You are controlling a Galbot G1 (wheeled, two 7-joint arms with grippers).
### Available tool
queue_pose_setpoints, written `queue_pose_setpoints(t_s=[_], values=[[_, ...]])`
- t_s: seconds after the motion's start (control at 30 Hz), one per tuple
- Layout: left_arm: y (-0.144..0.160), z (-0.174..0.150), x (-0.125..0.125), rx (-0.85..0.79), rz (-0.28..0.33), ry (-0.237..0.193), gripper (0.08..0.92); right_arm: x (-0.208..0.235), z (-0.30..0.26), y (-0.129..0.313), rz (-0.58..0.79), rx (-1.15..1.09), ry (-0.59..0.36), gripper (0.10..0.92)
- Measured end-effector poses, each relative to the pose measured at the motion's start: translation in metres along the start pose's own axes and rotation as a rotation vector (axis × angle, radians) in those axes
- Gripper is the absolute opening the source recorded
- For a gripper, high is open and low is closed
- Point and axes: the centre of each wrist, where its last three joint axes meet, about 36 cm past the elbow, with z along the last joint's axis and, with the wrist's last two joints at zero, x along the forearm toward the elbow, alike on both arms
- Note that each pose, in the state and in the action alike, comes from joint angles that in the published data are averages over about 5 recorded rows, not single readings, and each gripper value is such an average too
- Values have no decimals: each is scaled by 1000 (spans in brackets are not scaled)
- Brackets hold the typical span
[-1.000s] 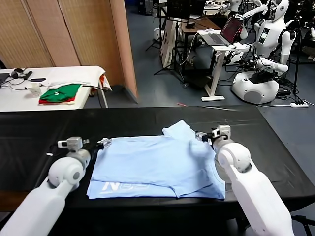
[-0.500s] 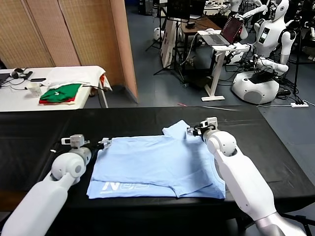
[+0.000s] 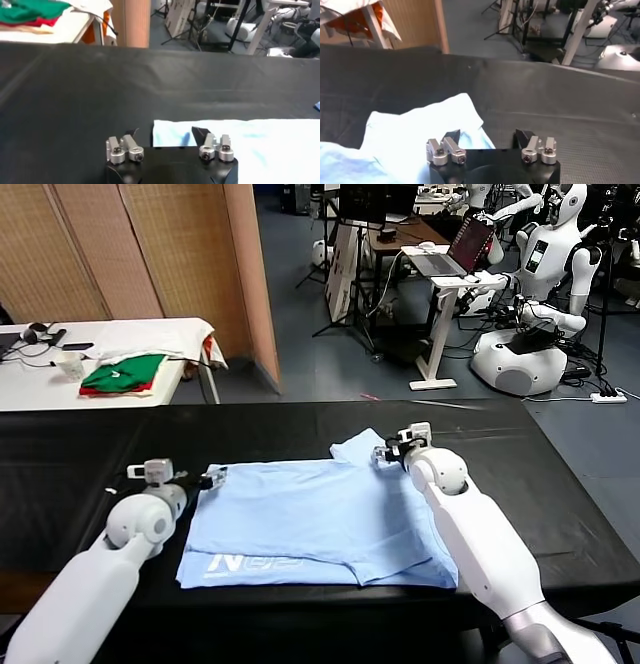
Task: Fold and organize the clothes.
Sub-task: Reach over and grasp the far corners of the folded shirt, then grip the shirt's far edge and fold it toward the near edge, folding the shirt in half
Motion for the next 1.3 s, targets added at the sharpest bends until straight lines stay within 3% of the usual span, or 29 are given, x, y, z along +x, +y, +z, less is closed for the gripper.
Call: queue_pose_setpoints(t_s=[0.17, 0.27, 0.47, 0.53, 0.63, 1.0, 1.3], values=[[-2, 1, -4, 6, 7, 9, 699, -2, 1, 2, -3, -4, 5, 789], [-4, 3, -7, 8, 9, 23, 586, -3, 1, 2, -7, -3, 6, 721], [-3, 5, -8, 10, 13, 36, 270, -3, 1, 2, -12, -2, 7, 382], [-3, 3, -8, 10, 16, 35, 221, -3, 1, 2, -10, -3, 6, 267], [-3, 0, -8, 10, 18, 27, 189, -2, 0, 1, -7, -9, -15, 171], [-6, -14, 10, 13, 24, -35, 153, 24, 3, -8, 11, -1, -218, 142], [-9, -11, 44, -14, 35, -64, 153, 75, 22, -14, 32, 24, -175, 142]])
